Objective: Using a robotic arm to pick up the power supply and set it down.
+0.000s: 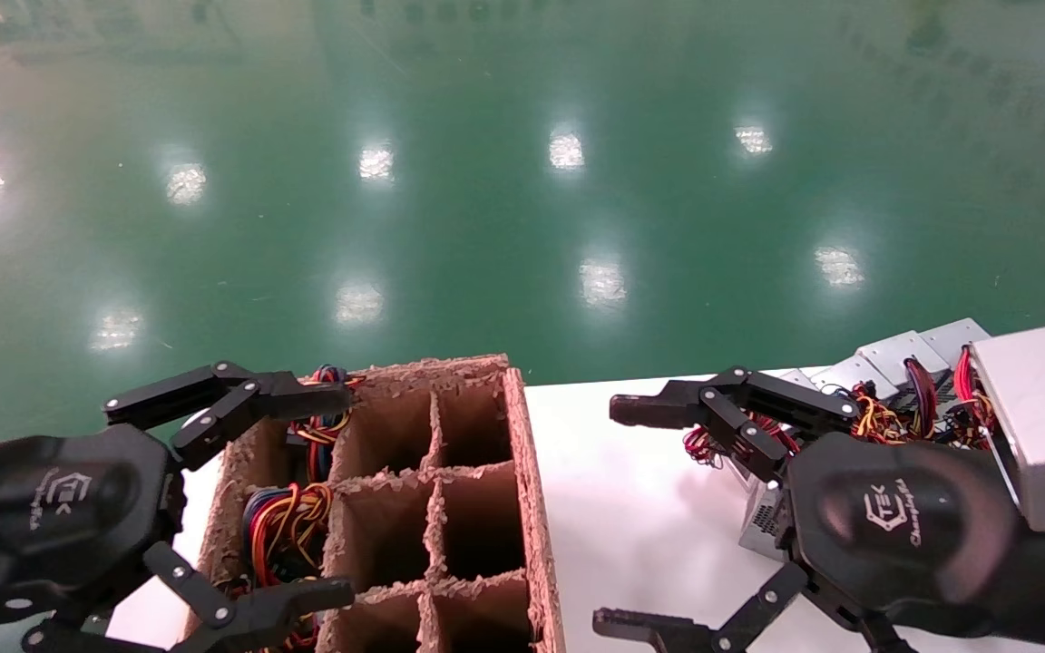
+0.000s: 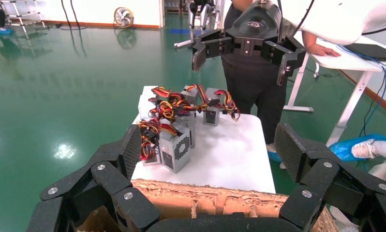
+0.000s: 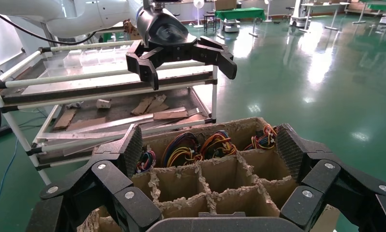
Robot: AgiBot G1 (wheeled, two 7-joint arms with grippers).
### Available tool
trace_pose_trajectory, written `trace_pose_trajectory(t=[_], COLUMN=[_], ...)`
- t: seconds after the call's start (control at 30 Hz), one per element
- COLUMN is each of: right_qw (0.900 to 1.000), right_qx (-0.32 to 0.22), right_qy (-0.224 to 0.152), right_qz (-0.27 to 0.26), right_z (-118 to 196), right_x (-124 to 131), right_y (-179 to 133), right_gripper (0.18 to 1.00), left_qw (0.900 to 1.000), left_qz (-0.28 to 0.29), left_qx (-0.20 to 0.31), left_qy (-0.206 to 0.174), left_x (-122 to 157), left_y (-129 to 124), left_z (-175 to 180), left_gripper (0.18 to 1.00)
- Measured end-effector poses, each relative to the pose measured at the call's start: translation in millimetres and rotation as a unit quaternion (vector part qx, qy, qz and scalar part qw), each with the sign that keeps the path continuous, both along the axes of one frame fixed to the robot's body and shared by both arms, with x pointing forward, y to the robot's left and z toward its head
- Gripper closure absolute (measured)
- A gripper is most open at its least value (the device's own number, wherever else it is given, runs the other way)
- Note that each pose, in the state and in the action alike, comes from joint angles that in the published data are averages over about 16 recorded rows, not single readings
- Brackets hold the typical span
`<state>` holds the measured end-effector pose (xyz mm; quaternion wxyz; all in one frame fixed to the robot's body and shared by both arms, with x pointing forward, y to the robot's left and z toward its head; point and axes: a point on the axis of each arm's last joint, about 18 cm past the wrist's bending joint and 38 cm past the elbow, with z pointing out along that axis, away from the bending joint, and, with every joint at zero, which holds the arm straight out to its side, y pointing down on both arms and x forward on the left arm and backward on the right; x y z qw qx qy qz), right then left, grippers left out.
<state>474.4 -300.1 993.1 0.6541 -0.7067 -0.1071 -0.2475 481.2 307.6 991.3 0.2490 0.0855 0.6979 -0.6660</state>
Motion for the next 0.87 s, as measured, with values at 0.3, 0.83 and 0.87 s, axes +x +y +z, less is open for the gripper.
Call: trace_pose_trajectory(t=[0.3,0.83,0.87], right_qw=[1.000,1.000,1.000], right_qx=[0.003,0.005,0.005], right_qy=[0.004,0.006,0.006], right_qz=[0.000,0.000,0.000], right_z=[-0.6,-0.9,-0.9], right_x=[0.6,0.8,0.8], right_y=[-1.2,-1.9,-1.9], right_gripper=[0.178,0.178,0.178], left_qw=[1.0000,1.0000,1.0000], left_qz=[0.000,0.000,0.000], left_qx=[0.000,0.000,0.000], left_qy=[0.000,0.000,0.000], left_x=[0.0,0.0,0.0], left_y=[0.0,0.0,0.0], left_z=[0.0,0.0,0.0], left_gripper=[0.184,0.184,0.184])
